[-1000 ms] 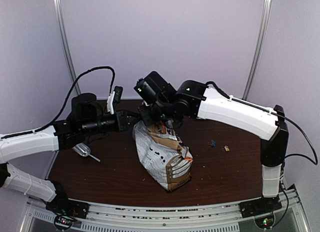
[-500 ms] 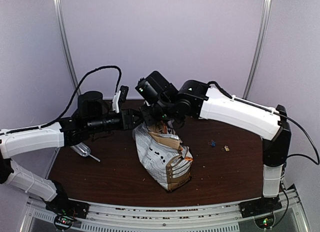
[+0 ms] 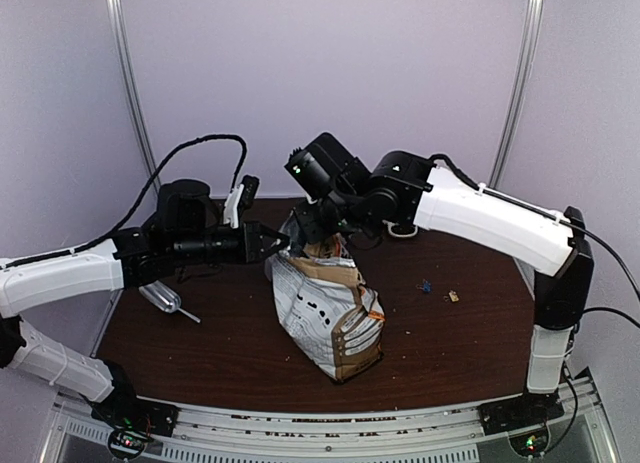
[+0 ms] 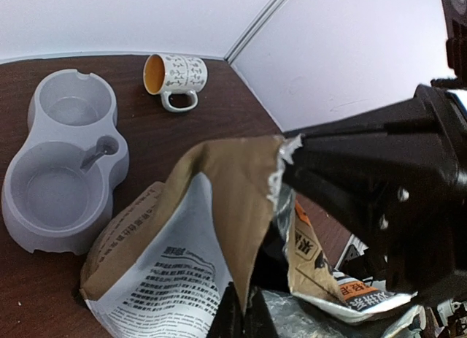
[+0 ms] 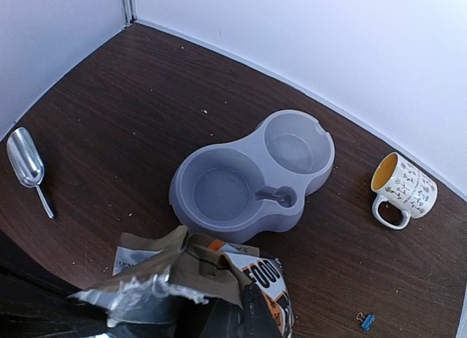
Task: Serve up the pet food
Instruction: Open the seal of the pet food bag.
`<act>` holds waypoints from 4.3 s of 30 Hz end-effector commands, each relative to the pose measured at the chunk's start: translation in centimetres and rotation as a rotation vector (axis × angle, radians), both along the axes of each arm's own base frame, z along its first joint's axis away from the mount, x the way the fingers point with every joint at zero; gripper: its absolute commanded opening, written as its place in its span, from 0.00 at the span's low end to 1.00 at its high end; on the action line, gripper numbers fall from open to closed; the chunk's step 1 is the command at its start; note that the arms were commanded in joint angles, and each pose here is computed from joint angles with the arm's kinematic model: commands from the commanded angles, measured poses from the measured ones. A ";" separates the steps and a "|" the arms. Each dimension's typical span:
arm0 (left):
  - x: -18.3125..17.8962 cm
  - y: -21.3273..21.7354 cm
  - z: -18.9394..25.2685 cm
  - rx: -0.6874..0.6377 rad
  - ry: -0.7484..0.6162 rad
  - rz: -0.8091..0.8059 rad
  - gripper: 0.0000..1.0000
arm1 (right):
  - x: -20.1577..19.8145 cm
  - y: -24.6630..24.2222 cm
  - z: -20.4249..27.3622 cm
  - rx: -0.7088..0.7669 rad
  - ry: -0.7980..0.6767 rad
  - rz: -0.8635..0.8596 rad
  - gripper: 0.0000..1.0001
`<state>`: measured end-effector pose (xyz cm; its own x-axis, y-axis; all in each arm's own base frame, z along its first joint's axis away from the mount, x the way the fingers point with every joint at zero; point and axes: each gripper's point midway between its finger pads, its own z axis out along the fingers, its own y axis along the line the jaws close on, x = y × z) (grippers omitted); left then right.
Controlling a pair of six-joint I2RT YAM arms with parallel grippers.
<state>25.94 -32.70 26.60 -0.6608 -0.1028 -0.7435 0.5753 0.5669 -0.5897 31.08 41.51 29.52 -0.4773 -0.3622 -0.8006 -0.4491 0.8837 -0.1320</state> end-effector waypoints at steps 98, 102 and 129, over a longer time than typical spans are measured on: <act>-1.5 0.5 13.0 -0.376 -0.392 -0.064 0.00 | -4.8 -1.6 -1.3 -0.173 0.083 -0.050 0.42; -1.7 0.4 12.8 -0.366 -0.393 -0.076 0.00 | -3.6 -3.2 -1.2 -0.215 0.048 -0.105 0.20; -2.3 -1.1 13.8 -0.382 -0.444 -0.167 0.00 | -2.5 1.0 4.0 0.120 0.080 0.036 0.45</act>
